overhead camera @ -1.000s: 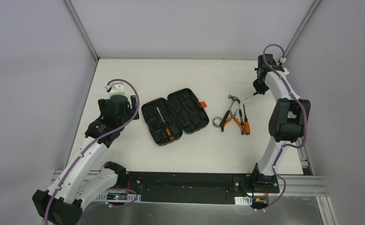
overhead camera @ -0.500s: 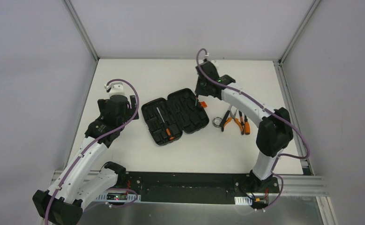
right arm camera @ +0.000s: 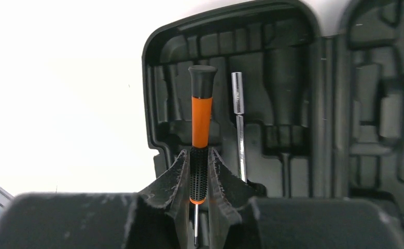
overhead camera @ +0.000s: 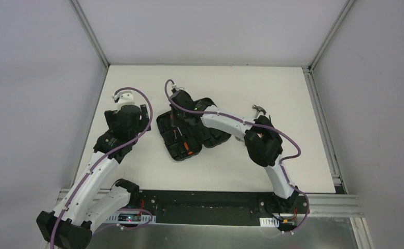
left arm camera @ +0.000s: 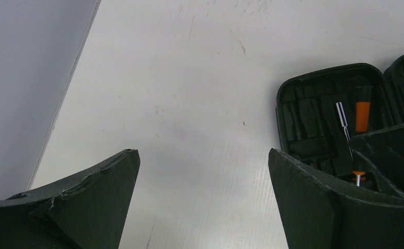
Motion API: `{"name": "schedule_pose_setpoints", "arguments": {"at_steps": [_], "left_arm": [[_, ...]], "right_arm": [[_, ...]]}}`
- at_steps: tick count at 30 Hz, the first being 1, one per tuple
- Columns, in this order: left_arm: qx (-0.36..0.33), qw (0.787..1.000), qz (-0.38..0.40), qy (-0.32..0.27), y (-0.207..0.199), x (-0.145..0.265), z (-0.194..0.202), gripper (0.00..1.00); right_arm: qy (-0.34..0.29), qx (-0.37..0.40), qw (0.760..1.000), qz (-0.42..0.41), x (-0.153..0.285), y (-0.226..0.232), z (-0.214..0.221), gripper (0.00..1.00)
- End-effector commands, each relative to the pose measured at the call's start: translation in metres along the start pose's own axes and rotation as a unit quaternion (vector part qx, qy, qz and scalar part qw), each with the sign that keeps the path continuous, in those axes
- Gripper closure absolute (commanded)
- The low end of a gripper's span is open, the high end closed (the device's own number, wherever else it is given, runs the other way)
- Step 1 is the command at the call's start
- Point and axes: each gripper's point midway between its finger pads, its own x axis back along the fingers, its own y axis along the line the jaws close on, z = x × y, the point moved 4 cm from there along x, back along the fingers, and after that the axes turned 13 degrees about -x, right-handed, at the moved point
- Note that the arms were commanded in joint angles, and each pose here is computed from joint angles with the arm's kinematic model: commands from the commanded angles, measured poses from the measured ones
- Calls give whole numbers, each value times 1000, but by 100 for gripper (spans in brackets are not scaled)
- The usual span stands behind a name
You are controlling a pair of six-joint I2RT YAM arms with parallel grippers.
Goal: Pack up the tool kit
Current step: Place the screwdriver in the toolbox.
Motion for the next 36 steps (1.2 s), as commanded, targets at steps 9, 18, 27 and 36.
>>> {"name": "schedule_pose_setpoints", "arguments": {"at_steps": [9, 18, 27, 36], "left_arm": [[15, 1000, -18, 0, 3, -4, 0, 0], [13, 1000, -10, 3, -1, -5, 1, 0], [11, 1000, -5, 4, -2, -6, 1, 0], [11, 1000, -4, 5, -2, -6, 1, 0]], "right_arm": [[16, 10, 999, -37, -37, 32, 22, 100], [32, 46, 997, -59, -51, 31, 35, 93], [33, 63, 996, -58, -53, 28, 37, 84], [23, 55, 996, -66, -54, 32, 33, 82]]}}
